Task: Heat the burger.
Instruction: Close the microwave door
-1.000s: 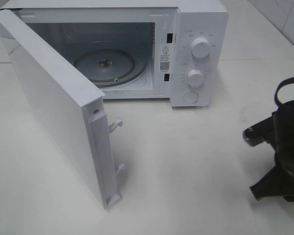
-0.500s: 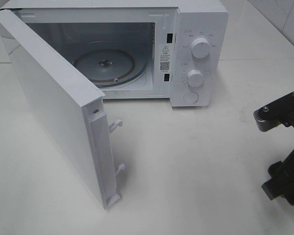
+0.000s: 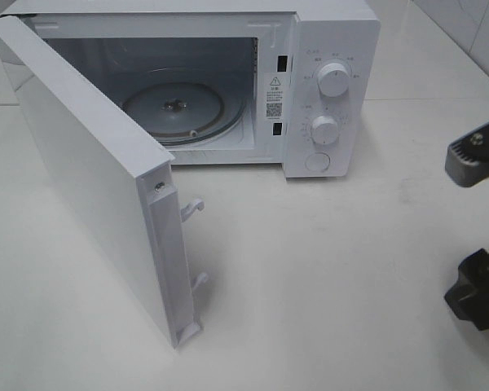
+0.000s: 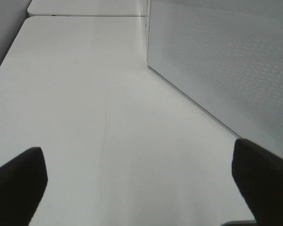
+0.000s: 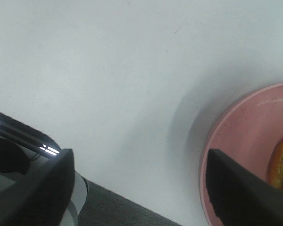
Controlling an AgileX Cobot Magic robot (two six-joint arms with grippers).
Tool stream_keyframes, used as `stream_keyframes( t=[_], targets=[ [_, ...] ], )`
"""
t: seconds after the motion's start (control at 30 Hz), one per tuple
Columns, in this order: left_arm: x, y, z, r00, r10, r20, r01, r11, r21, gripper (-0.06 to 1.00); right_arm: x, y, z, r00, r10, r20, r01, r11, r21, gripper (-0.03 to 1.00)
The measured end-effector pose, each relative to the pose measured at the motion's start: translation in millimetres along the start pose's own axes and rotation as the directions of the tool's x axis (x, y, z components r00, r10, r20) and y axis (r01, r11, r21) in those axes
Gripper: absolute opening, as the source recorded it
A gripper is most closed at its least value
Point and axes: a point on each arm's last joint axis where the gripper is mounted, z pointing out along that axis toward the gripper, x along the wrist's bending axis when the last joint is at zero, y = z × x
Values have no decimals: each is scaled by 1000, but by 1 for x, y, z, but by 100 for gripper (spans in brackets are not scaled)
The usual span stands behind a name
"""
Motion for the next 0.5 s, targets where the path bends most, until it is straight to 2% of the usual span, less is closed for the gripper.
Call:
stream_keyframes(
  t=[0.13,0.2,0.3,0.5],
  targets=[
    [0,0,0,1000,0,0,0,1000,0,99,-1,-1,-18,1000,-2,-23,1,1000,-27,75],
    [0,0,0,1000,0,0,0,1000,0,99,-2,-9,-39,998,4,-70,-9,998,-67,75],
    [0,0,0,1000,0,0,0,1000,0,99,-3,-17,-49,995,-1,-95,-8,996,-94,75],
    [0,0,0,1000,0,0,0,1000,0,99,-8,-34,-67,993,9,-114,-29,983,-181,75]
  ],
)
